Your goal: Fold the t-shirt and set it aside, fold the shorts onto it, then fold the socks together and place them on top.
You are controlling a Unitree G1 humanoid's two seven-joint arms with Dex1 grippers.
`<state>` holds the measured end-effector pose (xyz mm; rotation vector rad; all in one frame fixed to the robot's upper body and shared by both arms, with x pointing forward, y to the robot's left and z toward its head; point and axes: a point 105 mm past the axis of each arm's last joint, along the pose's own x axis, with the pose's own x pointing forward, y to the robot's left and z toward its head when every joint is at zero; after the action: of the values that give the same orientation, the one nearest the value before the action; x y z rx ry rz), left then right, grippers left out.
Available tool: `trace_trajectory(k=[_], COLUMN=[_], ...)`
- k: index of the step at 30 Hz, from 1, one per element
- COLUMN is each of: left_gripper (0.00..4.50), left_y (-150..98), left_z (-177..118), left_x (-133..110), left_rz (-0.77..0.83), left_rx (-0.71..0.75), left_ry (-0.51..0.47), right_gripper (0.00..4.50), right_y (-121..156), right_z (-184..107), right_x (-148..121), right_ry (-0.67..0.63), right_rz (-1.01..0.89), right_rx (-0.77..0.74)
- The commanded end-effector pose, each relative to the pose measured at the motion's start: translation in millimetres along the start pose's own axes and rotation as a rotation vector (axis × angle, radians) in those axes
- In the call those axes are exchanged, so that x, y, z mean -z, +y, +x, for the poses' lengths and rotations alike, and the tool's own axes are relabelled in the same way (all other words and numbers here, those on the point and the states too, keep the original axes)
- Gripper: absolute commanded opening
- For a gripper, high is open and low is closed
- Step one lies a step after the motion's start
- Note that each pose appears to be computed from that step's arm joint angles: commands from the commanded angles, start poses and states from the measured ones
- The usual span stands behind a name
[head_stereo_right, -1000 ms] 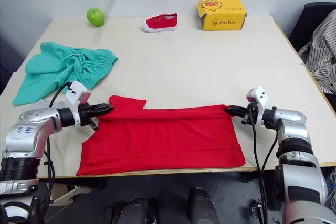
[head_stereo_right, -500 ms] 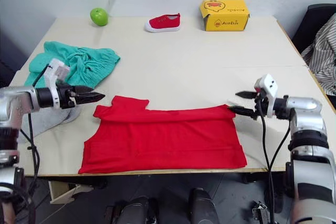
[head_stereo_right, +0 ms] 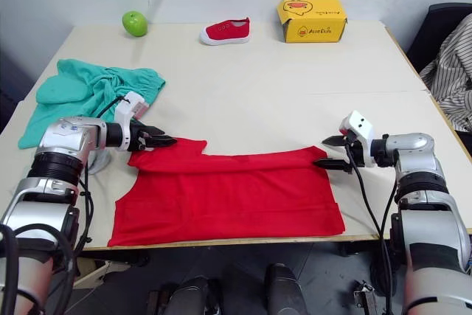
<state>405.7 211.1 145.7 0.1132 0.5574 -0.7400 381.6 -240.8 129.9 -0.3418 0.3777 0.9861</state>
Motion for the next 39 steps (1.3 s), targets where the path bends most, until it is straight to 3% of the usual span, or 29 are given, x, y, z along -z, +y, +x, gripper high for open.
trace_trajectory(k=[1,7,11,17,21,25,31,36,39], left_gripper=[1.94,0.00,0.00,0.00,0.00,0.00,0.00,0.00,0.61], left_y=[-0.4,2.8,1.4,2.9,0.6,-15.6,-37.1,-25.4,0.8], left_z=[-1.6,-2.7,-2.0,-6.0,-18.5,-50.8,-79.6,-88.9,-88.1], left_x=[-0.6,4.0,2.9,-7.9,-22.3,-47.5,-25.6,-2.2,6.0], left_rz=[0.012,0.024,0.036,0.091,0.179,0.397,0.560,0.423,0.188], left_rx=[0.008,-0.011,-0.003,-0.019,-0.010,-0.022,-0.049,-0.123,-0.233], left_ry=[-0.015,-0.019,-0.039,-0.133,-0.256,-0.478,-0.518,-0.461,-0.413], right_gripper=[3.47,1.28,0.02,0.02,0.02,0.02,0.02,0.02,0.00], right_y=[-3.5,-1.7,-2.0,-0.6,2.9,10.8,21.2,36.4,41.0], right_z=[-2.4,0.5,0.5,-5.0,-11.5,-25.1,-38.1,-32.5,-26.0], right_x=[-15.5,-17.0,-21.5,-28.6,-33.3,-35.6,-32.5,-16.0,-14.0], right_ry=[-0.051,-0.063,-0.093,-0.138,-0.177,-0.262,-0.360,-0.344,-0.336], right_rz=[-0.037,-0.048,-0.084,-0.162,-0.258,-0.414,-0.494,-0.465,-0.454], right_rx=[0.008,-0.003,0.008,0.014,0.025,0.091,0.204,0.180,0.155])
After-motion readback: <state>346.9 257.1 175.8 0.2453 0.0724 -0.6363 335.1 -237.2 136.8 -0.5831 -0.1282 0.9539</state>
